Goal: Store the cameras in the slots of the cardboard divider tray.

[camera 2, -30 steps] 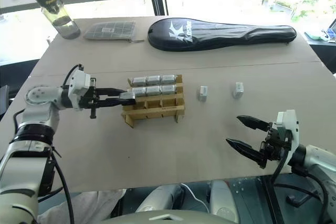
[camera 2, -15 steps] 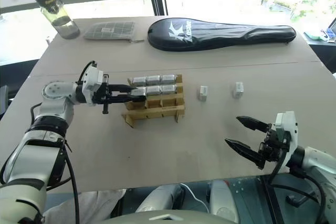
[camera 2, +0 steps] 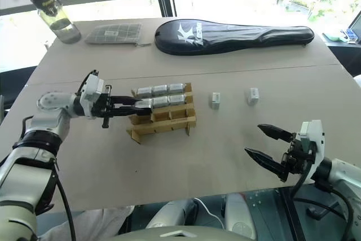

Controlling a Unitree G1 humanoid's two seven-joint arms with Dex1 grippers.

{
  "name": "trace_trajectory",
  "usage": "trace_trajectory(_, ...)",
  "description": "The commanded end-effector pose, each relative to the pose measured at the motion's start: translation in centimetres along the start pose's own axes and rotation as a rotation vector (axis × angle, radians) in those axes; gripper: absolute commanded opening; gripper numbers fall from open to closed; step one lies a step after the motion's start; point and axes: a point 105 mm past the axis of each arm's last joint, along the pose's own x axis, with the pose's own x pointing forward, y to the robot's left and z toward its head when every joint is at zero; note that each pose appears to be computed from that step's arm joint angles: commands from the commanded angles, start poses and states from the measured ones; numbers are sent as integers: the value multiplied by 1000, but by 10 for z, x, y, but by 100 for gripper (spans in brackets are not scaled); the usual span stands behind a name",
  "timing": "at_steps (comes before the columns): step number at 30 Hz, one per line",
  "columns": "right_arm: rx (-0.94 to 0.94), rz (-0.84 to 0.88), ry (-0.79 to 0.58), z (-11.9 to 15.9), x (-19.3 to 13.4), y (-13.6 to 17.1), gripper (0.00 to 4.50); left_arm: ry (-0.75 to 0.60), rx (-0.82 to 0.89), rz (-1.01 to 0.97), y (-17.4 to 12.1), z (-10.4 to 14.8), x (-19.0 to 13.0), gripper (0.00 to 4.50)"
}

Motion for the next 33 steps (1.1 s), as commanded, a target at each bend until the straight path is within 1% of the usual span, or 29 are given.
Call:
trace_trajectory(1, -41, -6, -26, 10, -3, -2, 443, -9, 28, -41, -5, 4, 2, 71)
trace_trajectory(5, -41, -8, -23, 10, -4, -2, 443, -64, 48, -11, 1, 13, 1, 71)
trace_trajectory(8, -42, -12, -20, 9, -5, -2, 443, -82, 57, 14, 4, 15, -3, 71)
trace_trajectory(15, -44, -11, -21, 9, -5, -4, 443, -55, 46, 31, 0, 9, -12, 71)
trace_trajectory(24, -45, -6, -24, 10, -5, -3, 443, -44, 93, 51, 0, 3, -10, 71)
trace_trajectory(33, -48, -7, -27, 10, -6, -4, 443, -54, 84, 69, 3, 4, -11, 71)
